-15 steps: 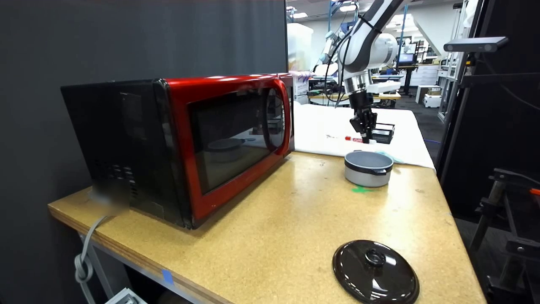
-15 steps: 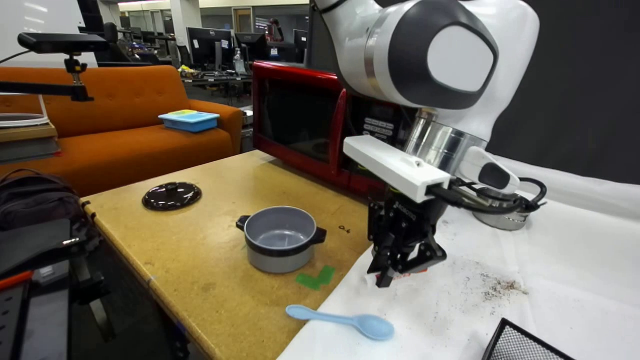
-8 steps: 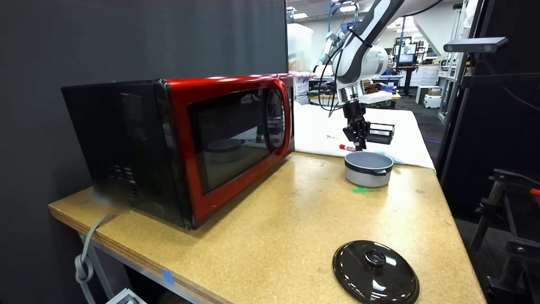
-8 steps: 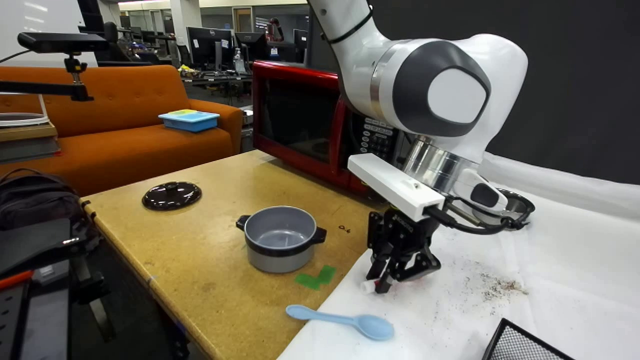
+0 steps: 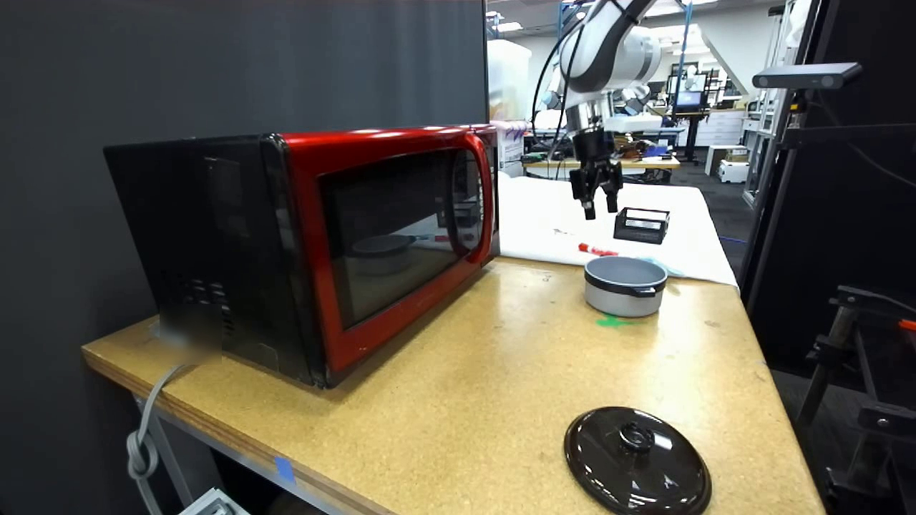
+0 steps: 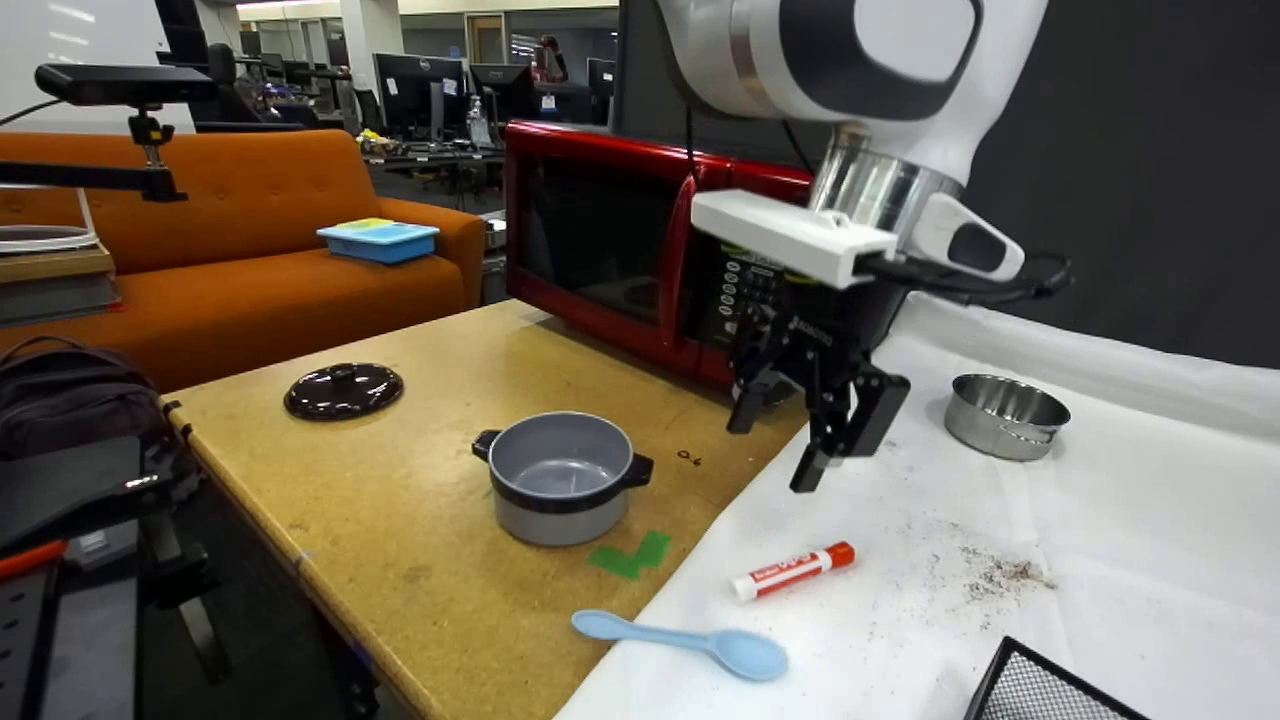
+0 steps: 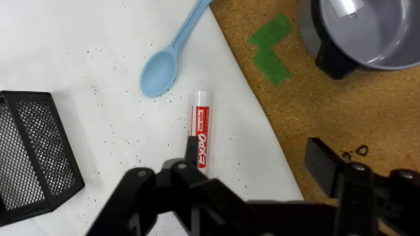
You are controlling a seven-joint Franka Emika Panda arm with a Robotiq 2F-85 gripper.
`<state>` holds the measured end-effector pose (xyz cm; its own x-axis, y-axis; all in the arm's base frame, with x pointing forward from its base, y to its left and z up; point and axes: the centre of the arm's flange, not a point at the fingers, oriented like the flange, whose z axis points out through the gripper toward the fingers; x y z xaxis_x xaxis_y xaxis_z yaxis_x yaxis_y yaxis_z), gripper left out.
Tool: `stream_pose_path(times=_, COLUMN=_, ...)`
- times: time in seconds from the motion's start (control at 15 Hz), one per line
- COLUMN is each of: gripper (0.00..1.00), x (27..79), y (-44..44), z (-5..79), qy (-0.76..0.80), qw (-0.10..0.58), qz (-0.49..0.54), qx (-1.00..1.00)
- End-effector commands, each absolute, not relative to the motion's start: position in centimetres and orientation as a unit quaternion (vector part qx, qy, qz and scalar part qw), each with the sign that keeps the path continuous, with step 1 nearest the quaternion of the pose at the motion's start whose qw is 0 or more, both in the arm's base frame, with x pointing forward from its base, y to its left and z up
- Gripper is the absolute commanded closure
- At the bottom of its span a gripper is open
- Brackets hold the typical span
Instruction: Pick the marker from the bowl and put it on the table, then open the microwave and pick the black object and put it in
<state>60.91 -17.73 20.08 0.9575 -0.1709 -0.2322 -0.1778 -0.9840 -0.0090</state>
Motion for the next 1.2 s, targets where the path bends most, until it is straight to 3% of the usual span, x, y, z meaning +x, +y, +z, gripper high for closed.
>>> stream_pose_path(times=0.0, gripper=0.00, x=58.3, y=-15.7, z=26.1, qy=0.087, qw=-0.001, qz=0.095, qx=-0.992)
stream_pose_path(times=0.53, gripper=0.00, x=55.9, y=-13.7, z=35.8, qy=0.136, qw=0.005, qz=0.016, qx=-0.991)
stream_pose_path(times=1.13, gripper=0.00, x=55.5, y=-13.2, z=37.4, qy=0.153, qw=0.008, qz=0.023, qx=-0.988)
